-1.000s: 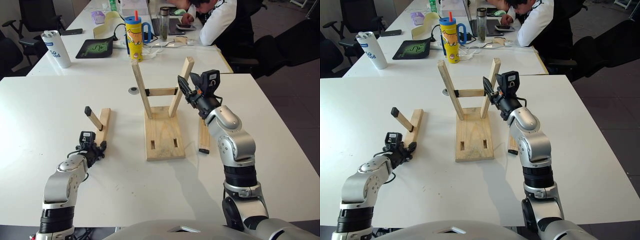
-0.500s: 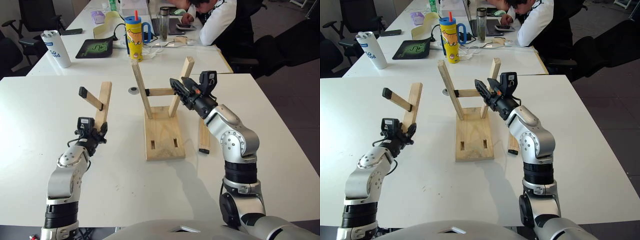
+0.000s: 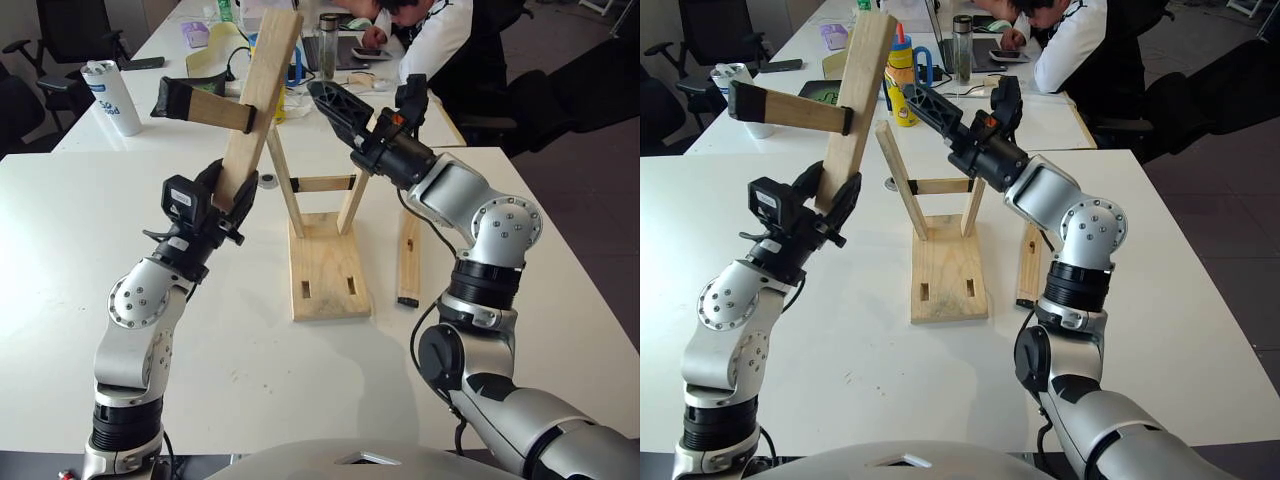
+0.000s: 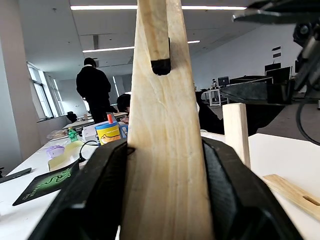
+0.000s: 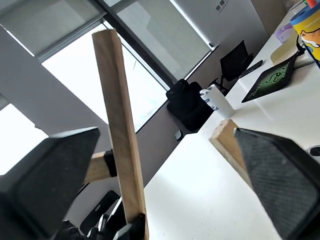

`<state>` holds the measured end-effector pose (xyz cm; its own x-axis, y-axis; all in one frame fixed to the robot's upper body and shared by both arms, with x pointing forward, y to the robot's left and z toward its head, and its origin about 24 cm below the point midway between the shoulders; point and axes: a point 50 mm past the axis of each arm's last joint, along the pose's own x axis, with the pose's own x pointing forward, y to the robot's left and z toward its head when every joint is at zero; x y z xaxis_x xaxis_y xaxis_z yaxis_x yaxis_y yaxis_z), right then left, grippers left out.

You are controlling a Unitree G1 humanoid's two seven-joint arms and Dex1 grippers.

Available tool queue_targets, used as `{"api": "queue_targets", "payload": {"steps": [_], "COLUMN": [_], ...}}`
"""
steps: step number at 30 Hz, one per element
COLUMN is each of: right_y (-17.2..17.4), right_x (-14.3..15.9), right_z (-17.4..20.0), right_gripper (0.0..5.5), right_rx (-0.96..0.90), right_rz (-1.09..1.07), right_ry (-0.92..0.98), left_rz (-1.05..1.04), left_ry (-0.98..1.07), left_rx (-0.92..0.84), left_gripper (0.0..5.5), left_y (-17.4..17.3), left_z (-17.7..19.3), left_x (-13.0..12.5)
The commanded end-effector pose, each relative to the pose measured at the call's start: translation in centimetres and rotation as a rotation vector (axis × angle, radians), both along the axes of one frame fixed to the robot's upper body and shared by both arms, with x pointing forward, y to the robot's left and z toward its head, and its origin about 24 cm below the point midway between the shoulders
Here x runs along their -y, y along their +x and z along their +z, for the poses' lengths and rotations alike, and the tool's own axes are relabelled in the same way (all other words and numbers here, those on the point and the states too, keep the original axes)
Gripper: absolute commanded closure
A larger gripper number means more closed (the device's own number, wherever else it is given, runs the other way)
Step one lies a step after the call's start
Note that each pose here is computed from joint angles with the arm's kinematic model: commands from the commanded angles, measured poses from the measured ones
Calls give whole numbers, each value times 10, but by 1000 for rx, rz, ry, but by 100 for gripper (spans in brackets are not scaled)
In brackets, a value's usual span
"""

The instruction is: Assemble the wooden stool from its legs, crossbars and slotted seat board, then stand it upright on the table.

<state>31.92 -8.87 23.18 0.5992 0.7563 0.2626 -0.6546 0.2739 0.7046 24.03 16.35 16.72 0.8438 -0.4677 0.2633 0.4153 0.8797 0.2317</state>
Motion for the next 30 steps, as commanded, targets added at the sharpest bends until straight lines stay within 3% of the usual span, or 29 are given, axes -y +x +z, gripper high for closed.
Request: {"api": "queue_targets", "payload": {"steps": [1, 7, 30], "right_y": [1, 2, 5], "right_x": [-2, -5, 0], "right_z": [10, 15, 17], "right_gripper": [58, 58, 423], "right_rx": [-2, -2, 10], "right_rz": [39, 64, 69], "right_ry": [26, 44, 36], "left_rz": [-82, -157, -172], "left_ry": [102, 179, 192], "left_rx": [27, 28, 16], "left_gripper": [346, 346, 346], "left_y": [2, 9, 15], "left_z": [2, 0, -5], "left_x": [9, 13, 11]}}
